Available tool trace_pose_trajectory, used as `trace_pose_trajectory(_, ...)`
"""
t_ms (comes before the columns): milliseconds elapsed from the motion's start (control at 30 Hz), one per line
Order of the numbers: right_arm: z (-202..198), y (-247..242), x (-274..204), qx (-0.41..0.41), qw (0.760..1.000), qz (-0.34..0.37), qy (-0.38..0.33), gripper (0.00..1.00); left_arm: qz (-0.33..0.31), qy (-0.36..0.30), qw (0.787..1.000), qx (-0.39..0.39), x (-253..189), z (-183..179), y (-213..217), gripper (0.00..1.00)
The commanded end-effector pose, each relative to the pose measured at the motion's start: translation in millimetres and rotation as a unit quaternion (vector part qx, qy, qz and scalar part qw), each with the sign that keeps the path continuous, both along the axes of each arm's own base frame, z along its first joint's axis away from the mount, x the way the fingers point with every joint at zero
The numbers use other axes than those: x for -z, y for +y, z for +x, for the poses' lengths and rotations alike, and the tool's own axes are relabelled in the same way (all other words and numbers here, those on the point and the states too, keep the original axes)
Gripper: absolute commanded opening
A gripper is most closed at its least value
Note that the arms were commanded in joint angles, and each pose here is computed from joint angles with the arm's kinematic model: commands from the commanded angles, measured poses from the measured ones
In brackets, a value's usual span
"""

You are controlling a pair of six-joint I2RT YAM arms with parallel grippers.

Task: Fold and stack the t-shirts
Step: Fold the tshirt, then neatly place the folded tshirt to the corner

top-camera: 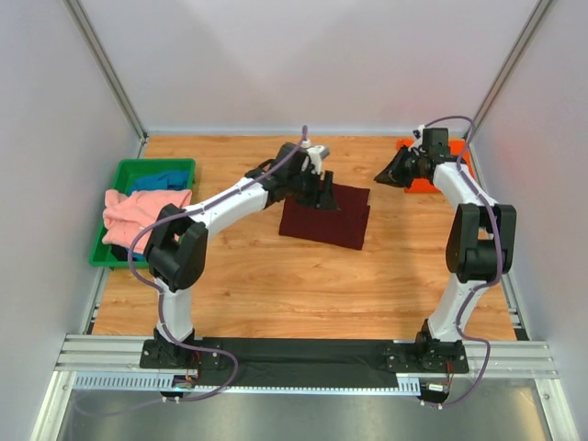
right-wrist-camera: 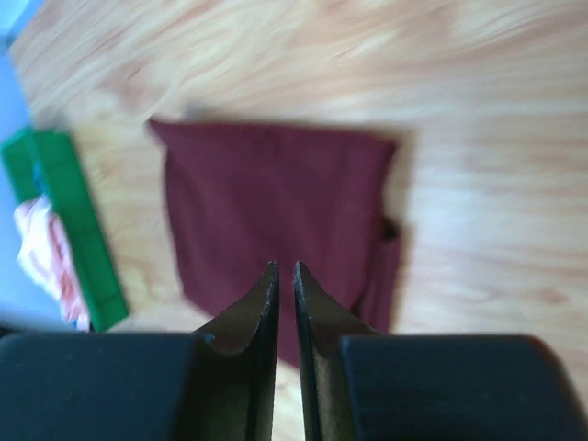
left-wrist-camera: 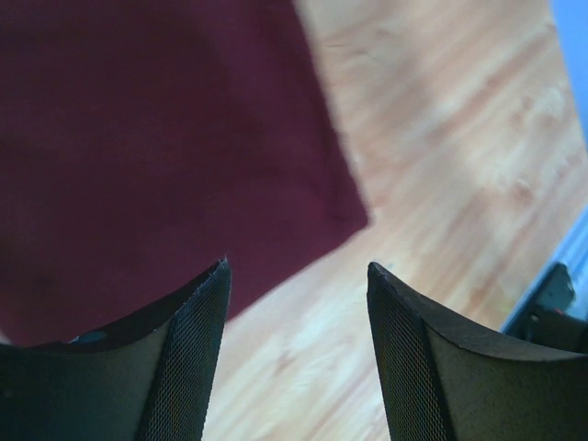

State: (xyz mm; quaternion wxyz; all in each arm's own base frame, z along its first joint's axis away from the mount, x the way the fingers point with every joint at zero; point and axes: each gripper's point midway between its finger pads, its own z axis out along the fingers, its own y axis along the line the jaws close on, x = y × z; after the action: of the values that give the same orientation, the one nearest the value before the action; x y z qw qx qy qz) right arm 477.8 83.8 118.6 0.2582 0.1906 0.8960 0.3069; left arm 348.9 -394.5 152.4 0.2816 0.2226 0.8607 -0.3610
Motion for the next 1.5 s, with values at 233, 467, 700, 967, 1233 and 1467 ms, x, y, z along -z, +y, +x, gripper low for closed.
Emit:
trace_pose_trajectory(233, -85, 60, 43, -0.109, 0.993, 0.025, 0.049, 0.27, 0.102, 0.122, 0.98, -0.116, 94, 24, 100, 0.68)
trace_pose_trajectory(467, -90, 37, 71, -0.093, 0.994, -0.008, 0.06, 0.43, 0.172, 0.191, 0.951, -0.17, 144, -1, 132, 0.68)
trace_pose_trajectory(700, -115, 37, 33, -0.11, 0.993, -0.017, 0.027, 0.43, 0.128, 0.175, 0.96, -0.177, 99, -14, 132, 0.69)
trace_pose_trajectory(967, -97, 45, 48, -0.12, 0.993, -0.016, 0.008, 0.63, 0.112, 0.166, 0.965, -0.169, 62, -32, 138, 0.69)
trace_pose_trajectory(1233, -72, 63, 78, -0.163, 0.986, -0.044, 0.01, 0.74, 0.11, 0.129, 0.97, -0.174, 2, -44, 166, 0.69)
trace_pose_trajectory(1467, -68, 66, 110, -0.163, 0.983, -0.076, 0.043, 0.71, 0.086, 0.083, 0.973, -0.196, -43, -41, 198, 0.7)
